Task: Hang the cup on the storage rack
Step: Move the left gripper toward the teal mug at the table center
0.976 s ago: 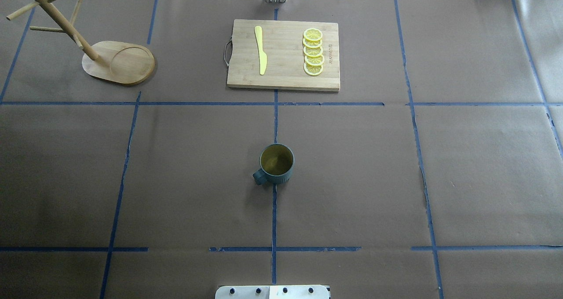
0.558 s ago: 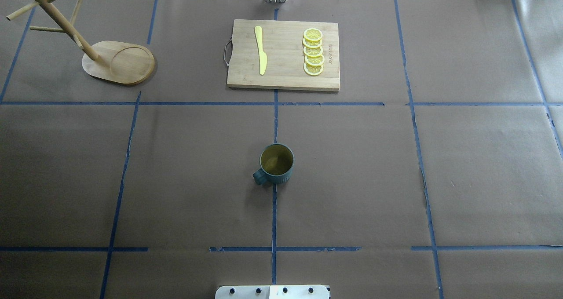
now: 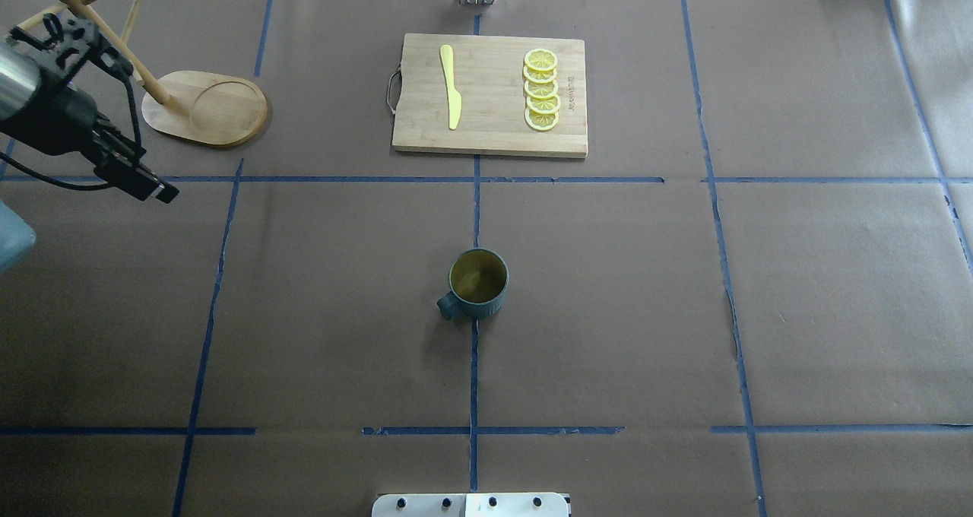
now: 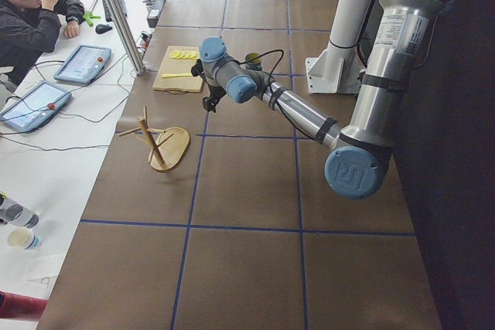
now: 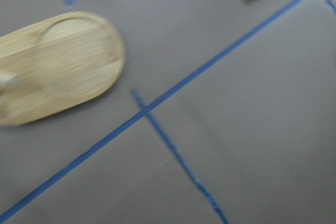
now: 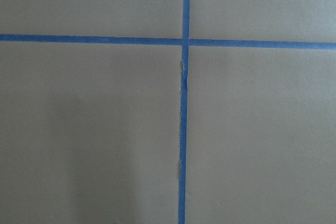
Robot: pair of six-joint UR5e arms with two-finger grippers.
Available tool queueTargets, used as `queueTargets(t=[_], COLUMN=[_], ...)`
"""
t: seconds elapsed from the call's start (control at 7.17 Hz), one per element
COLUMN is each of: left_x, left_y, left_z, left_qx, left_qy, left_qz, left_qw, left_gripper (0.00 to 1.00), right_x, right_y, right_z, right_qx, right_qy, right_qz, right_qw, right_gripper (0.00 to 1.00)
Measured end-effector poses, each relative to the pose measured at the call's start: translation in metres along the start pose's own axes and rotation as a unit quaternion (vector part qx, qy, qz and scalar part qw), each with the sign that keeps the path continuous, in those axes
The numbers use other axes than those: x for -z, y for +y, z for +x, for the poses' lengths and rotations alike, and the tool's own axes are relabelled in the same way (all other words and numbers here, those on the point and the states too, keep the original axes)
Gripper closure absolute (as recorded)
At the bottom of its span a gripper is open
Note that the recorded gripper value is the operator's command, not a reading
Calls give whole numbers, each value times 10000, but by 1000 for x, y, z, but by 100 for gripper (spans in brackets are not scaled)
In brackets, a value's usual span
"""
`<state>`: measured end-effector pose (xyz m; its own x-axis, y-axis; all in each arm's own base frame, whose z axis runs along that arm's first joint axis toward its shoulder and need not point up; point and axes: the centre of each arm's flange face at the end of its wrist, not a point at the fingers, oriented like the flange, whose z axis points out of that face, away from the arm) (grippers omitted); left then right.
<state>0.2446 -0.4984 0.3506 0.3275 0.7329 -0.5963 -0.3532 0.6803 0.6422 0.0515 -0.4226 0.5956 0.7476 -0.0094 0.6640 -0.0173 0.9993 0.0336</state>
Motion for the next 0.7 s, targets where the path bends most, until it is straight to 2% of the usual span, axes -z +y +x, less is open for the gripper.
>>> queueTargets(t=[0.14, 0.42, 0.7], left_x=[-14, -51, -97], left_y=[-8, -16, -17], left_z=[23, 65, 117], left_qx=[-275, -619, -445], left_qy=[102, -8, 41], left_qz=[103, 545, 1331], left_qw=[9995, 9966, 9901], left_gripper=[0, 0, 0], right_x=[-1, -2, -2], right_y=[1, 2, 3], right_z=[0, -1, -1], right_qx=[-8, -24, -27], right_qy=[-21, -105, -140], right_qz=[-8, -30, -32], right_qw=[10000, 9999, 9999], right_gripper=[0, 0, 0])
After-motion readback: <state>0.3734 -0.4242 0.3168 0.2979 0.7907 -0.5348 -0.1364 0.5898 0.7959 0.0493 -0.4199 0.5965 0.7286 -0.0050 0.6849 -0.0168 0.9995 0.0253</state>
